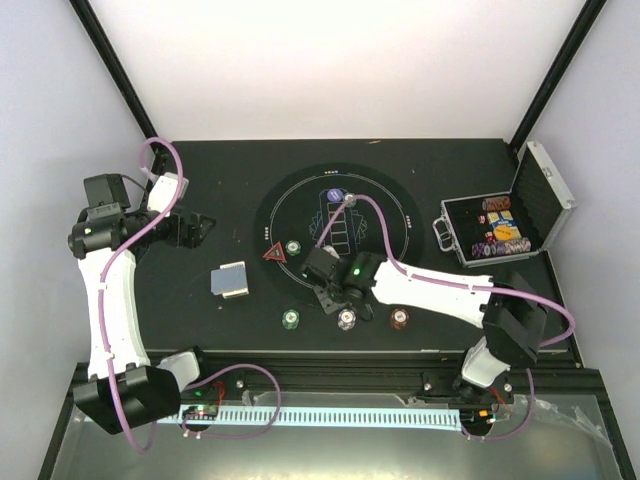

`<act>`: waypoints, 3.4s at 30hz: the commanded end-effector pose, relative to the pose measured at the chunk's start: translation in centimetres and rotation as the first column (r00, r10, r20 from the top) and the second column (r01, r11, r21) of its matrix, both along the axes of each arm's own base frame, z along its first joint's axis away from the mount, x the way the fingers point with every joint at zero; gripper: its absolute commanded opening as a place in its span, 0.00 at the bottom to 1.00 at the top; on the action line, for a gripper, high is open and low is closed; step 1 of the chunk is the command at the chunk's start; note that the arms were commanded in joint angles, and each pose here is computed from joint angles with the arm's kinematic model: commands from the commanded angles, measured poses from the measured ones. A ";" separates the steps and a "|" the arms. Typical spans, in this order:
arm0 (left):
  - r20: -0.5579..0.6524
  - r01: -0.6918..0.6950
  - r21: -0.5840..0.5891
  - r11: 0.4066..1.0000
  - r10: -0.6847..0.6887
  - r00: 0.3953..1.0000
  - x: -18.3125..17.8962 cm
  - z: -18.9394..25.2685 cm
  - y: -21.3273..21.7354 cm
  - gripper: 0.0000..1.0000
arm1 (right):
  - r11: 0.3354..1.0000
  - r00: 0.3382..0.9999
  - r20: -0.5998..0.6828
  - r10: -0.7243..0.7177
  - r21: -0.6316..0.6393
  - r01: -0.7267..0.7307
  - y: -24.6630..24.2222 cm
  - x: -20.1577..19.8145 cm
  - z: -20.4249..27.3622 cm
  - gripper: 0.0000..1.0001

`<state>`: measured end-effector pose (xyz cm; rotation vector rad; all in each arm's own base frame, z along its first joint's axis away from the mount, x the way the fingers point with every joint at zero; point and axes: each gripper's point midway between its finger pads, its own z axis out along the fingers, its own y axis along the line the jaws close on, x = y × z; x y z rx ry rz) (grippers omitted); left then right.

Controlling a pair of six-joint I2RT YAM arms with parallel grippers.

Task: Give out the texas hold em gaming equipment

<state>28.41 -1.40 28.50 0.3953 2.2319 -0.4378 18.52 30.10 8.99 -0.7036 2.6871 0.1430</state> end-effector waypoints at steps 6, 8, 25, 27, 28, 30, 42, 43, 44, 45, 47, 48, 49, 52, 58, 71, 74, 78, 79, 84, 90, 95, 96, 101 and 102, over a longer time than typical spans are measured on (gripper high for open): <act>0.021 0.001 -0.017 1.000 -0.001 1.000 -0.2 1.2 -0.2 0.99 | 1.000 0.995 0.101 0.005 0.025 -0.008 3.9 7.2 4.0 0.18; 0.018 0.000 -0.019 1.000 0.000 1.000 -0.2 1.1 -0.2 0.99 | 1.000 0.995 0.103 0.009 0.028 -0.012 5.1 8.9 3.7 0.18; 0.016 0.006 -0.019 1.000 -0.005 1.000 0.0 1.1 -0.2 0.99 | 0.998 0.998 -0.038 0.042 0.044 -0.040 9.7 11.4 -3.5 0.19; 0.018 0.005 -0.018 1.000 -0.005 1.000 0.0 1.1 -0.2 0.99 | 0.998 0.998 -0.054 0.043 0.049 -0.040 10.1 11.4 -4.2 0.19; 0.020 0.006 -0.017 1.000 -0.005 1.000 0.0 1.2 -0.2 0.99 | 0.998 0.997 -0.060 0.042 0.053 -0.039 10.3 11.5 -4.4 0.19; 0.021 0.005 -0.017 1.000 -0.005 1.000 -0.1 1.2 -0.2 0.99 | 0.998 0.997 -0.069 0.042 0.055 -0.038 10.7 11.5 -4.9 0.20; 0.026 0.007 -0.020 1.000 -0.007 1.000 -0.2 1.3 -0.3 0.99 | 0.999 0.998 -0.059 0.015 0.029 -0.013 11.6 12.9 -6.8 0.20; 0.027 0.008 -0.020 1.000 -0.007 1.000 -0.2 1.4 -0.3 0.99 | 1.000 0.998 -0.059 0.014 0.028 -0.012 11.6 13.0 -6.9 0.20; 0.028 0.008 -0.020 1.000 -0.007 1.000 -0.2 1.4 -0.3 0.99 | 1.000 0.998 -0.060 0.013 0.029 -0.011 11.7 13.0 -7.0 0.20; 0.029 0.007 -0.020 1.000 -0.007 1.000 -0.1 1.4 -0.3 0.99 | 1.000 0.998 -0.063 0.012 0.027 -0.010 11.7 13.0 -7.2 0.20; 0.029 0.008 -0.019 1.000 -0.007 1.000 -0.2 1.4 -0.3 0.99 | 1.000 0.998 -0.065 0.009 0.020 -0.008 11.6 13.0 -7.5 0.20; 0.029 0.008 -0.019 1.000 -0.007 1.000 -0.2 1.4 -0.3 0.99 | 1.000 0.998 -0.065 0.006 0.015 -0.005 11.4 13.1 -7.6 0.20; 0.030 0.008 -0.018 1.000 -0.007 1.000 -0.2 1.4 -0.3 0.99 | 1.000 0.998 -0.064 0.004 0.014 -0.003 11.4 13.2 -7.7 0.21; 0.027 0.008 -0.019 1.000 -0.007 1.000 -0.2 1.3 -0.3 0.99 | 1.000 0.998 -0.057 -0.004 0.017 0.005 11.1 13.7 -7.4 0.26; 0.031 0.009 -0.019 1.000 -0.009 0.999 -0.2 1.4 -0.4 0.99 | 0.999 0.999 -0.032 0.005 0.037 -0.004 11.0 14.1 -5.0 0.52; 0.040 0.013 -0.041 0.999 -0.011 0.999 -0.4 1.7 -0.7 0.99 | 0.993 1.000 0.000 0.005 0.114 -0.005 5.2 9.3 2.3 0.76; 0.039 0.015 -0.050 0.999 -0.014 0.999 -0.3 1.8 -0.8 0.99 | 0.997 1.000 -0.017 -0.022 0.077 0.023 1.8 6.7 1.3 0.77; 0.045 0.020 -0.055 0.998 -0.017 0.999 -0.4 2.0 -0.9 0.99 | 0.998 0.998 -0.042 -0.050 0.024 0.051 -1.7 3.1 -0.4 0.80; 0.046 0.020 -0.053 0.998 -0.017 0.999 -0.5 2.0 -0.9 0.99 | 0.998 0.997 -0.050 -0.052 0.020 0.053 -2.3 2.3 -0.7 0.82; 0.046 0.019 -0.047 0.999 -0.016 0.999 -0.6 1.8 -0.9 0.99 | 0.998 0.994 -0.097 -0.045 0.030 0.048 -3.1 -0.8 -2.2 0.86; 0.048 0.019 -0.047 0.999 -0.016 0.999 -0.7 2.1 -0.9 0.99 | 0.999 0.990 -0.138 -0.023 0.032 0.027 -2.4 -2.0 -3.9 0.84; 0.054 0.016 -0.038 0.999 -0.014 0.998 -0.7 2.3 -0.8 0.99 | 1.000 0.989 -0.151 -0.001 0.030 0.006 -1.6 -2.0 -4.6 0.77; 0.053 0.016 -0.039 0.999 -0.014 0.998 -0.7 2.3 -0.9 0.99 | 1.000 0.989 -0.150 -0.002 0.023 0.005 -1.6 -1.9 -4.7 0.74; 0.054 0.015 -0.036 0.999 -0.013 0.998 -0.5 2.4 -0.8 0.99 | 1.000 0.989 -0.148 -0.007 -0.001 0.006 -1.9 -1.8 -5.3 0.64; 0.053 0.016 -0.037 0.999 -0.014 0.998 -0.5 2.4 -0.8 0.99 | 1.000 0.989 -0.146 -0.008 -0.003 0.007 -2.0 -1.8 -5.4 0.61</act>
